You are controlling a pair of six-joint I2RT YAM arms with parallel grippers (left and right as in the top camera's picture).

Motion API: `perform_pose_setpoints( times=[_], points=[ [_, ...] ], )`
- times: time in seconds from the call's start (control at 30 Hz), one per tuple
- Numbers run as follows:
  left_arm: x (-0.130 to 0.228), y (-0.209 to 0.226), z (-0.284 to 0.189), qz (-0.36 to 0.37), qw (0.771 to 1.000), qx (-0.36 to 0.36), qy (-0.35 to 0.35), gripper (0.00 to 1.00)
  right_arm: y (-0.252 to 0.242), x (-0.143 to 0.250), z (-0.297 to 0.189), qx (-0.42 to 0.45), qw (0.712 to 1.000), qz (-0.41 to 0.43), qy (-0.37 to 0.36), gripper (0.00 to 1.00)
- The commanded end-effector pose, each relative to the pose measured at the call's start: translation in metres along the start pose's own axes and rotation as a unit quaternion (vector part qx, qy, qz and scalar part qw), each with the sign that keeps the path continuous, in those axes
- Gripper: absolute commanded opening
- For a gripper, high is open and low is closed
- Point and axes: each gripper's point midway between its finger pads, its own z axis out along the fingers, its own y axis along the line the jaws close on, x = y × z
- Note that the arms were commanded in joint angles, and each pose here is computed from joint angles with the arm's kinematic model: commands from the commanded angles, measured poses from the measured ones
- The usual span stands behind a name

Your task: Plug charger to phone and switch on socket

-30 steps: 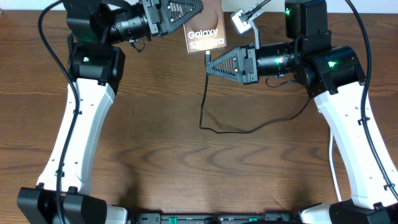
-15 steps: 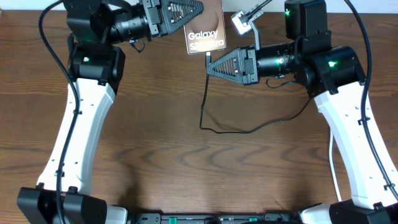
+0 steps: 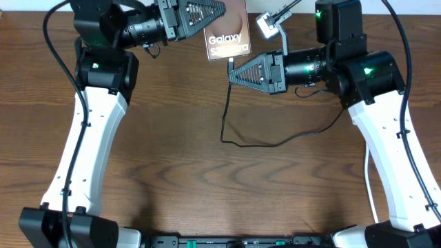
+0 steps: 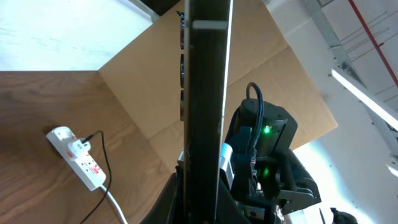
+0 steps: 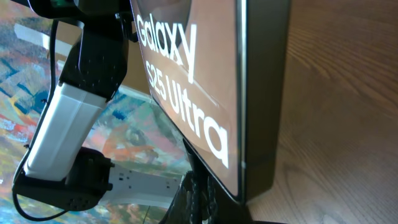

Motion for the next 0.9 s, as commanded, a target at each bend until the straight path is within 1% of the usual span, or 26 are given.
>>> perform_pose_setpoints(
  times=[0.0,0.87],
  points=[
    [0.0076,-0.0110,0.0011,0.009,0.999,0.017,0.025,0.07,0.0020,-0.0027,-0.0032,0.002,1.000,-0.012,-0.006,0.01],
    [0.0095,-0.0118,0.0009,0.009,0.999,0.019,0.031,0.07,0.0073,0.0003,0.0018,-0.006,1.000,-0.015,0.001,0.01]
  ],
)
